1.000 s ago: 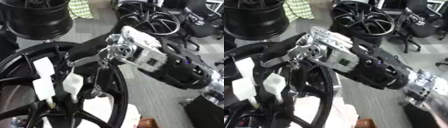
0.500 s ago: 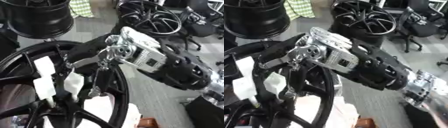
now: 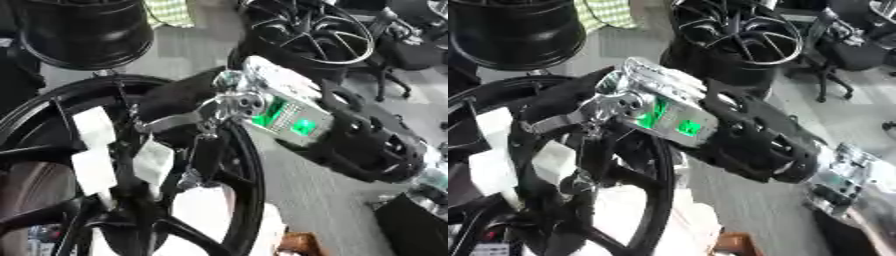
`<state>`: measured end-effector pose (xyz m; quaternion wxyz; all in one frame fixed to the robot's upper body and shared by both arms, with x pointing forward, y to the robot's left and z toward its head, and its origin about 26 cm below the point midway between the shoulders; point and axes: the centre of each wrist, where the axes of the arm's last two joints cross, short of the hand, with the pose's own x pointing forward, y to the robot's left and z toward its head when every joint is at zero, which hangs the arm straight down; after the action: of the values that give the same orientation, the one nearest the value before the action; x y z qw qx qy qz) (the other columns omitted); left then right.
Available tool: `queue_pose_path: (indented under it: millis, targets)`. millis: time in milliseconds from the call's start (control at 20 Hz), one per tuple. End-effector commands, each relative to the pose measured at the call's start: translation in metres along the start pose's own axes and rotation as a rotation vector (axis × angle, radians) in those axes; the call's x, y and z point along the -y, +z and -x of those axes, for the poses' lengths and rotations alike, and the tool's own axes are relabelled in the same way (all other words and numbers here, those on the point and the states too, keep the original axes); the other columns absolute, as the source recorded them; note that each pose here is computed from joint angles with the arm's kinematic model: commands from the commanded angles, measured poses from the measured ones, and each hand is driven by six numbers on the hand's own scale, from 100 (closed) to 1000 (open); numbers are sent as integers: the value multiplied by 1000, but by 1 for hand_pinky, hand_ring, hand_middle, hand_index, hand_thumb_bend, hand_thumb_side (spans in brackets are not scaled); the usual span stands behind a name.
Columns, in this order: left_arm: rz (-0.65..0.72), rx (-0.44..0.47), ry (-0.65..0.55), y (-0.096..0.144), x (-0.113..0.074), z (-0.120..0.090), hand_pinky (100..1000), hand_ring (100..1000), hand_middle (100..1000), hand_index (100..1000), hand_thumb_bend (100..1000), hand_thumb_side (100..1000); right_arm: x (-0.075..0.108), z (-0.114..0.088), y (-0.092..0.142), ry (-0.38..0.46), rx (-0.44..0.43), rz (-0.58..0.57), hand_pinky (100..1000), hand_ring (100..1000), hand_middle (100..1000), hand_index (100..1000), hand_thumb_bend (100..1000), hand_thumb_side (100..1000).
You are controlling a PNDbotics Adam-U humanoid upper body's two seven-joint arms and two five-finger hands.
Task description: Pull the pin out of the wheel hub.
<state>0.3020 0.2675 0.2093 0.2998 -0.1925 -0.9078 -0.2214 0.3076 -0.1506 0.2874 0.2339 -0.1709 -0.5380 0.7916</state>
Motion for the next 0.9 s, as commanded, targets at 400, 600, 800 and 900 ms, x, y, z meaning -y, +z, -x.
queue_pose_path:
  millis: [400,600,800,900]
  targets:
    - [36,19,-26,-6,1,-6,800,716,767,815,100,595,1,10,-1,12,-31,31,912,893,758,776,310,100]
    - [38,20,-27,-7,1,-6,802,716,768,815,100,595,-2,13,-4,10,-34,26,909,885,745,761,300,100]
    - [40,23,-28,-7,1,-6,803,717,769,816,100,594,-6,16,-6,13,-35,10,910,887,750,765,326,100]
    - [43,21,-27,-7,1,-6,803,717,769,816,100,594,-7,18,-6,18,-40,3,909,884,742,757,320,100]
